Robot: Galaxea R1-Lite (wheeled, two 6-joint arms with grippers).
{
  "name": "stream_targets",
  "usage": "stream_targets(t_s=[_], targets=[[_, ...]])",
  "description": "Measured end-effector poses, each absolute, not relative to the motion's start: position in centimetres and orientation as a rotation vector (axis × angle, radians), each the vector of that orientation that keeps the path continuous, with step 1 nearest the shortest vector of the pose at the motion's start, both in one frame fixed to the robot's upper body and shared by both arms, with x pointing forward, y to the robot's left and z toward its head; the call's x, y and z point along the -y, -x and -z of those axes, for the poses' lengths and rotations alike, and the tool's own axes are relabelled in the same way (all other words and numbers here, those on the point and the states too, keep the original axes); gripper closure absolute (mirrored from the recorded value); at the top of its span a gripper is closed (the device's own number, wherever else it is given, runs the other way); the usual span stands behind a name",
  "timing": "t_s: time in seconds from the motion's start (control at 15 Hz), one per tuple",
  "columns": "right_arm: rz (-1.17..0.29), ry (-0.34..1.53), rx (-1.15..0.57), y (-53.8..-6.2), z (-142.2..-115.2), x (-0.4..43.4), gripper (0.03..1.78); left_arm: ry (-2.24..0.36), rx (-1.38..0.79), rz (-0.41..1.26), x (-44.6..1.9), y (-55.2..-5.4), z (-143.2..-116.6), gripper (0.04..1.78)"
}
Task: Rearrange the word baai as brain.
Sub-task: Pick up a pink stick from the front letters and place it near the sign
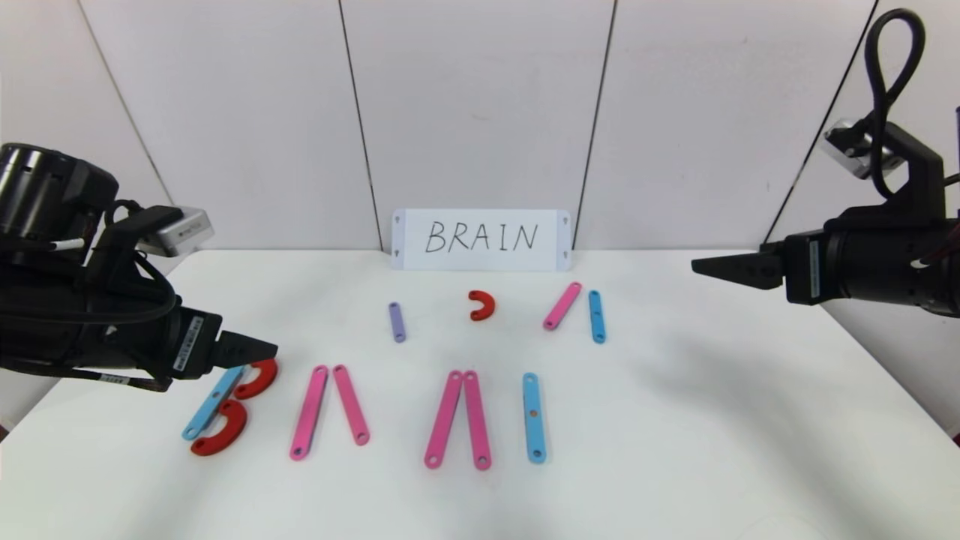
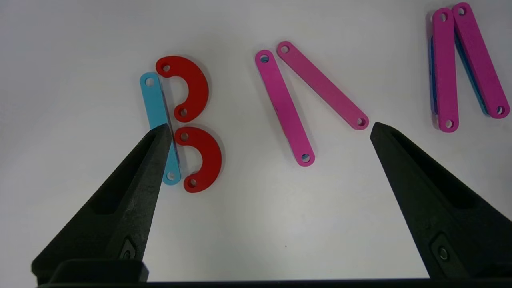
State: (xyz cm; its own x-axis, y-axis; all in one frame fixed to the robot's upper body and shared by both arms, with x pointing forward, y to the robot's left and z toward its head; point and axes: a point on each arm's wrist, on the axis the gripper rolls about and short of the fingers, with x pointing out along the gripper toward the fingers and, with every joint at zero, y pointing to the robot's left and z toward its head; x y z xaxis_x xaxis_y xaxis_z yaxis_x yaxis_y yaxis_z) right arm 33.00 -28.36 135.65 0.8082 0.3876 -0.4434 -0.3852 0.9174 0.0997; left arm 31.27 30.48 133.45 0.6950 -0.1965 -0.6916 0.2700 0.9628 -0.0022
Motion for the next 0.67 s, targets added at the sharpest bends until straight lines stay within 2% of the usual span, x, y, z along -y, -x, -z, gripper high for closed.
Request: stream_targets(t_s=[0.4,0.67], targets=[[-0.444,-0.016,-0.518,-33.5,-134.4,28.3,0.08,-0.104,-0.885,0.269,-30.0,-31.4,-129.7,0.08],[-0.440,-0.020,-0.563,-34.6,-133.1,28.1,0.08,-0.092,-0.853,0.270,-29.0,-32.2,-126.9,0.08]])
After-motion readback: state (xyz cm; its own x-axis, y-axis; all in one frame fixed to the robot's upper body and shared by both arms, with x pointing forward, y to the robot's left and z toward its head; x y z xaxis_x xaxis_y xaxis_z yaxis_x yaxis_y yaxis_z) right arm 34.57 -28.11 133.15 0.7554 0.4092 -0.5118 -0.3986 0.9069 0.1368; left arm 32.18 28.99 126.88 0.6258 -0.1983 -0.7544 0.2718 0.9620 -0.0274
